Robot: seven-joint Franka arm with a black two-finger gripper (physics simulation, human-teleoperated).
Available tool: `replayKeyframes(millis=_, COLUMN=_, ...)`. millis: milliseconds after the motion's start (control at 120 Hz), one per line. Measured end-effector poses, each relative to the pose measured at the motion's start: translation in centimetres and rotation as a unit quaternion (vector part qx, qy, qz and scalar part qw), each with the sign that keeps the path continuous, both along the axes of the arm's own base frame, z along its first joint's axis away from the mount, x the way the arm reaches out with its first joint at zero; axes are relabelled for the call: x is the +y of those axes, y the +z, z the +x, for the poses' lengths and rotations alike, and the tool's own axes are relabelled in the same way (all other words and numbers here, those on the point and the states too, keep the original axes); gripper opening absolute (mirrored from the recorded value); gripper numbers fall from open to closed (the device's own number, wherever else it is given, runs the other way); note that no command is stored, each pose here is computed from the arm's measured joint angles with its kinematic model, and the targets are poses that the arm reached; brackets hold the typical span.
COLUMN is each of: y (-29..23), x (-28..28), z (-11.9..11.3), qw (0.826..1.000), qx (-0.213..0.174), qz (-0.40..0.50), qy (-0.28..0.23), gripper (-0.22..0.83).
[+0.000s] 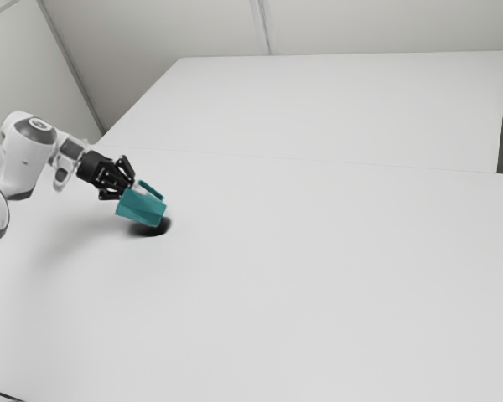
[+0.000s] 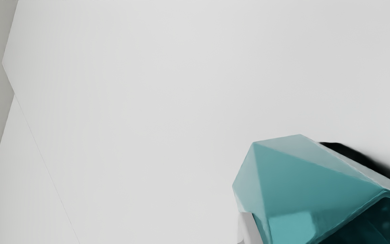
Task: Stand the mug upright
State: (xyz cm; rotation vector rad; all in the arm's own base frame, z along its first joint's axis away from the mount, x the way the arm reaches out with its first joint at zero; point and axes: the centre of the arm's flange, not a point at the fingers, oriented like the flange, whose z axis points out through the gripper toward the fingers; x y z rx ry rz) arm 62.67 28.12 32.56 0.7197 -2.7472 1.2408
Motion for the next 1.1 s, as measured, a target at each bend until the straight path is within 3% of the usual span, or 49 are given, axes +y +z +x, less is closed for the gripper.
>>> replayKeyframes(millis=200, y=1.7, x=-2.0, z=0.6, qw=1.0, qx=-0.008, qz=0.021, qy=-0.017, gripper=-0.16)
replayKeyframes(millis=350, y=8.6, x=-9.3, z=0.0, qw=0.989, qx=-0.028, qz=0.113, qy=-0.092, gripper=-0.17)
replayKeyframes(millis=450, y=10.4, x=-13.8, z=-0.8, qw=0.974, qx=-0.033, qz=0.174, qy=-0.141, gripper=-0.17)
replayKeyframes(millis=692, y=10.7, x=-23.3, z=-3.1, qw=0.91, qx=-0.066, qz=0.321, qy=-0.253, gripper=-0.17)
replayKeyframes(millis=925, y=10.7, x=-28.3, z=-5.1, qw=0.826, qx=-0.127, qz=0.436, qy=-0.332, gripper=-0.17)
replayKeyframes(millis=1017, y=10.6, x=-29.8, z=-6.6, qw=0.809, qx=-0.143, qz=0.451, qy=-0.348, gripper=-0.17)
replayKeyframes(millis=1100, y=9.9, x=-31.2, z=-7.3, qw=0.806, qx=-0.152, qz=0.448, qy=-0.356, gripper=-0.17)
